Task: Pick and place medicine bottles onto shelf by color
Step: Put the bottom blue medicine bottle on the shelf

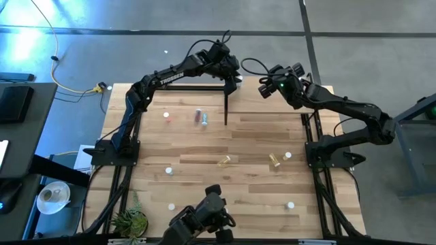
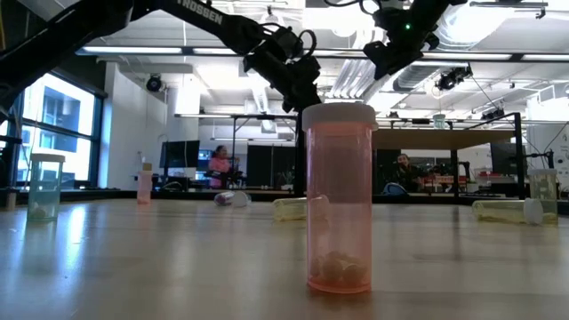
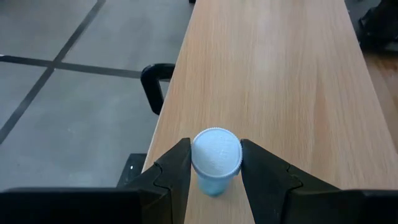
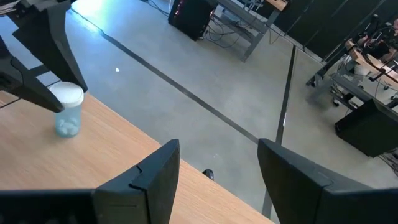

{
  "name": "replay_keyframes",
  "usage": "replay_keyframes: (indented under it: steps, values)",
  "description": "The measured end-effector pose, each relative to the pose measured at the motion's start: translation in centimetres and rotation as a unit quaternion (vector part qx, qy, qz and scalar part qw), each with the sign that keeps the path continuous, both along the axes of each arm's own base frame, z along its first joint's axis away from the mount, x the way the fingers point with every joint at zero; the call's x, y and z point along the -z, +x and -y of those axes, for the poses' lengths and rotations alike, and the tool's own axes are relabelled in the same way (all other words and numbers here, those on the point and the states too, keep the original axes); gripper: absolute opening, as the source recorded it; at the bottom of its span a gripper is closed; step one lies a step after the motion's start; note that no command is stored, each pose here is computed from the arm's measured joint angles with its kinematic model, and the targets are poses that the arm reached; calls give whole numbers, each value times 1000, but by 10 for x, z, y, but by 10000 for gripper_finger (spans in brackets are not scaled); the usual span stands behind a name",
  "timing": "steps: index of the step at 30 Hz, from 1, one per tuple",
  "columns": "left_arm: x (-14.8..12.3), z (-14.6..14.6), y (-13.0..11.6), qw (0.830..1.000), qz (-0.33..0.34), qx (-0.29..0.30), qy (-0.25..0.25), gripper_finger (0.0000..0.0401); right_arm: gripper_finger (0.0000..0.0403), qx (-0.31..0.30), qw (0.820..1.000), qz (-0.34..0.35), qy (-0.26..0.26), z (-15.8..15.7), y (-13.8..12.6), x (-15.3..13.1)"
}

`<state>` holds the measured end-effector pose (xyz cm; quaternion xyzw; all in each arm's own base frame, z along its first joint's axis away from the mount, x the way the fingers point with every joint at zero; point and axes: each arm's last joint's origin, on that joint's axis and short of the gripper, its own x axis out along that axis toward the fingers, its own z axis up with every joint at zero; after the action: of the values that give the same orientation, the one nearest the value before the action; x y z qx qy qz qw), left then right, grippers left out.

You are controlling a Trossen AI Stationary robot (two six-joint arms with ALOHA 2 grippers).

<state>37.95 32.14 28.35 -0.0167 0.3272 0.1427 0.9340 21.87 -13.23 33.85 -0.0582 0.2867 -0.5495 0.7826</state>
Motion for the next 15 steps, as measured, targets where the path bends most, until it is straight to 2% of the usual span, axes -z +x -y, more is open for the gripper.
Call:
replay_keyframes:
  steps: [15]
  values:
    - [0,2,2,1000,-9,-14,12,117,209,0,1000,-3,1,0,0,0]
